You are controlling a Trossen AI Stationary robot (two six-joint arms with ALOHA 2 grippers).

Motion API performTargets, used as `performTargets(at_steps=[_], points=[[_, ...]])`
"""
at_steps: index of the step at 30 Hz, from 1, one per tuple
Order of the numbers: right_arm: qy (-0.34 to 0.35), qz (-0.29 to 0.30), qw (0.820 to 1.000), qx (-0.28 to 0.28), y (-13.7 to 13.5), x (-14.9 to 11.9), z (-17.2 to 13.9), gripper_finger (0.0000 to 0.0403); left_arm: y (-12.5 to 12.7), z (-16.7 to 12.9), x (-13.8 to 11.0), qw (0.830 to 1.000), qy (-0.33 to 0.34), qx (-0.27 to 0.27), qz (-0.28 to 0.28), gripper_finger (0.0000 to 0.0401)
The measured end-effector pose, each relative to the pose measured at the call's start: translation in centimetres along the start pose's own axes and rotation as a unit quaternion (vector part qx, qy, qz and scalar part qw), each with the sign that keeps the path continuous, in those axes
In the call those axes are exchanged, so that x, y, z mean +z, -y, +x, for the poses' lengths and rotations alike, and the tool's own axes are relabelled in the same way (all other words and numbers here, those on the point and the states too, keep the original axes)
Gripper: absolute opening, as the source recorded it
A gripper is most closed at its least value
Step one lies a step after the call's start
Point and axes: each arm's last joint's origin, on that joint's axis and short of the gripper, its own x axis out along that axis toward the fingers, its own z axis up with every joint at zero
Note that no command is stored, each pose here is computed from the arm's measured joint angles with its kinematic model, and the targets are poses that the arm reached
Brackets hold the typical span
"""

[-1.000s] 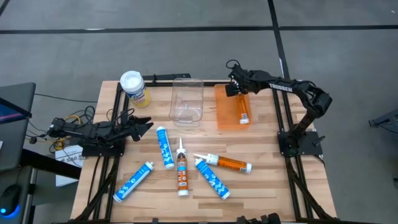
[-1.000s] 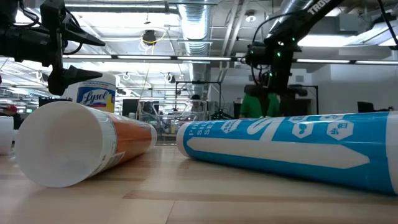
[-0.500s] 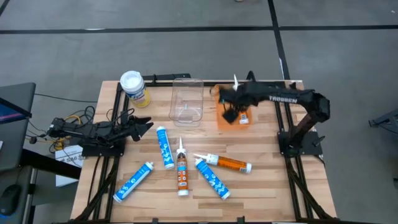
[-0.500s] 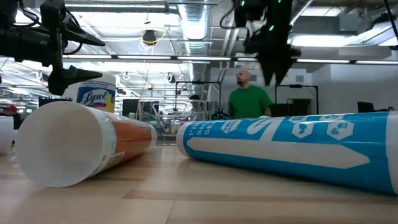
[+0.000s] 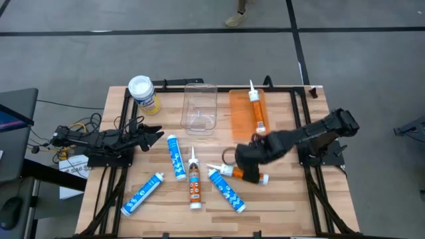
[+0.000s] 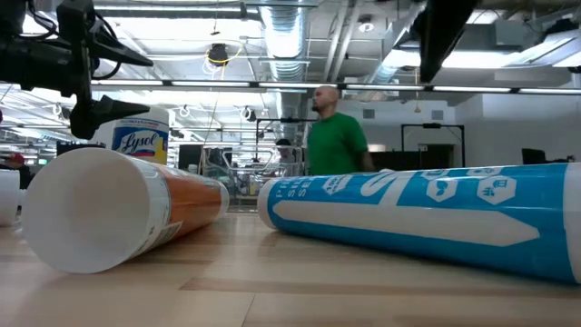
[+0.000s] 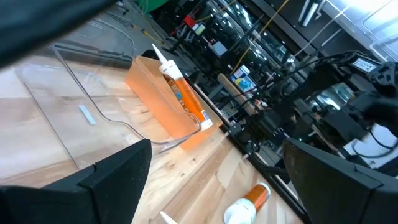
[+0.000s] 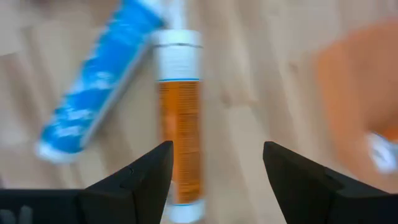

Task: Pick & place silicon tubes, Sealant and Lysol wipes
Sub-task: Put the right orange sealant into the orange bin

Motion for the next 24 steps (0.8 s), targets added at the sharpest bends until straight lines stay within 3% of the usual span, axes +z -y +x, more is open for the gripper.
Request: performTargets(at_steps=[13,24], points=[[0.026,-0.006,0.999,0.028,-2.8,-0.7,0.0,0.0248,0.1,0.0,-0.1,1.000,-0.021,-0.021,-0.001,0.0355],[0.014,-0.006,1.000,0.024,-2.9,-0.8,1.7,0.0346,0.1,0.0,-0.1,0.999,-0.024,-0.024,-0.001,0.0355]])
